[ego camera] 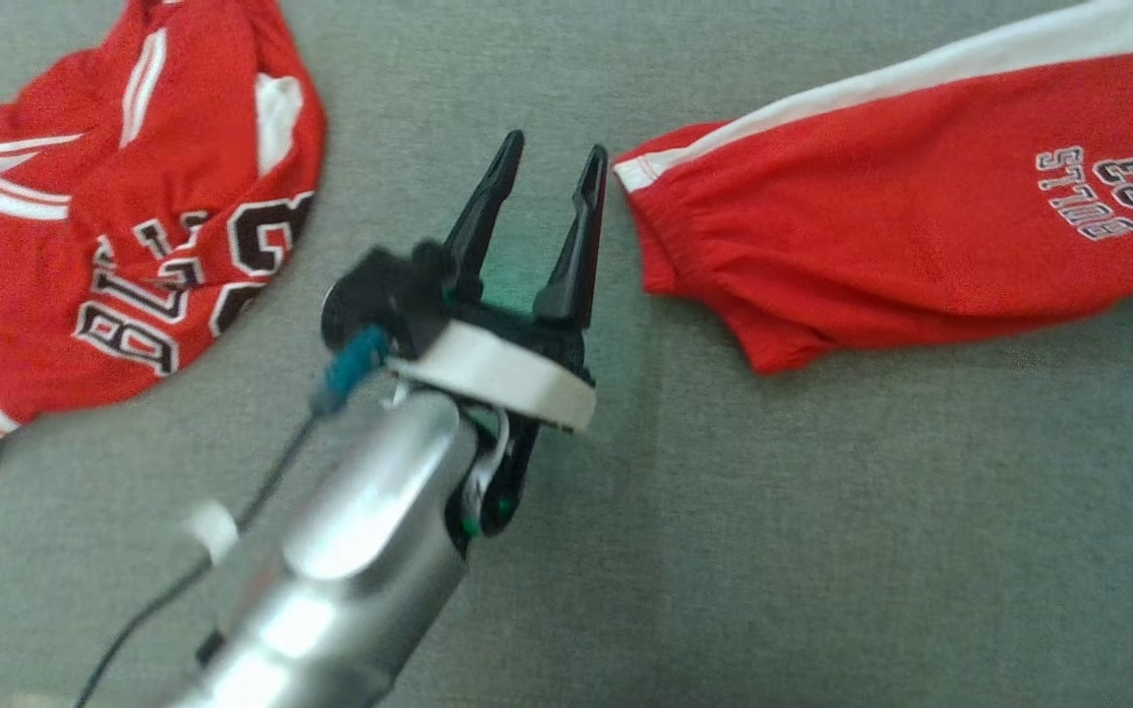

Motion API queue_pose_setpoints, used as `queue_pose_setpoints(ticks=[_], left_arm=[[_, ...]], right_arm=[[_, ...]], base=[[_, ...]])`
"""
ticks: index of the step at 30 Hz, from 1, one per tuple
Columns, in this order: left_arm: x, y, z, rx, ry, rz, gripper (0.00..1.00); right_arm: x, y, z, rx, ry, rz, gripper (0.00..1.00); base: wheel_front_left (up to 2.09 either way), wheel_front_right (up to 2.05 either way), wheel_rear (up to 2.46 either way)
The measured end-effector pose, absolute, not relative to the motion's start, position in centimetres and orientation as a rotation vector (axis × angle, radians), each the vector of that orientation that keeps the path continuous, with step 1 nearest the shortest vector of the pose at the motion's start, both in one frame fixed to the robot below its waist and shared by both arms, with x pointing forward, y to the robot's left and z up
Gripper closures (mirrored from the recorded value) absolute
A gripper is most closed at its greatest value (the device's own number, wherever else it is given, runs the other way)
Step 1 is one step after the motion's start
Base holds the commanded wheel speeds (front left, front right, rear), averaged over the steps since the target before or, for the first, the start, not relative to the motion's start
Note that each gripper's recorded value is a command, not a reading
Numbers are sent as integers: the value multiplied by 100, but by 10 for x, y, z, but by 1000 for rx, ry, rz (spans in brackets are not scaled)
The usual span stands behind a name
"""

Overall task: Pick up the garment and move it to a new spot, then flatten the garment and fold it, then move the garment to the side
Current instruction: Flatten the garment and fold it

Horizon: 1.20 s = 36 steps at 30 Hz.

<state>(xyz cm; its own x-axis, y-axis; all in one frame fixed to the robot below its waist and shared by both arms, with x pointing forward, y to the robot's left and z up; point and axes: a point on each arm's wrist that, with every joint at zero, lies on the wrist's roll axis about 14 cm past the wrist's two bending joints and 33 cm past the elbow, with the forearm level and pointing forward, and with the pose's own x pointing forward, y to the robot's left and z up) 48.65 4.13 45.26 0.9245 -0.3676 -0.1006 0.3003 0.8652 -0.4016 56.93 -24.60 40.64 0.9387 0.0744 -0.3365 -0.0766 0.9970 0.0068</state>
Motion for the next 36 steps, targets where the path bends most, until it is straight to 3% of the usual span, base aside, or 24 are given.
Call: queue_pose_setpoints(ticks=[5, 16, 17, 19, 25, 36], left_arm=[[462, 76, 467, -243, 78, -213, 0], [406, 130, 485, -135, 11, -6, 0], [403, 134, 486, -130, 10, 11, 0], [398, 137, 491, -125, -3, 22, 0], [389, 144, 502, -79, -40, 47, 0], [384, 120, 501, -71, -48, -54, 0]], right_arm=[[559, -230, 385, 50, 427, 100, 0], [553, -213, 345, 34, 639, 113, 0], [552, -212, 344, 34, 654, 114, 41], [552, -208, 346, 33, 668, 121, 100], [535, -208, 355, 50, 654, 115, 100], [491, -304, 398, 2, 537, -80, 100]], base=[[0, 0, 0], [0, 0, 0], [0, 0, 0], [0, 0, 0], [0, 0, 0], [0, 0, 0]])
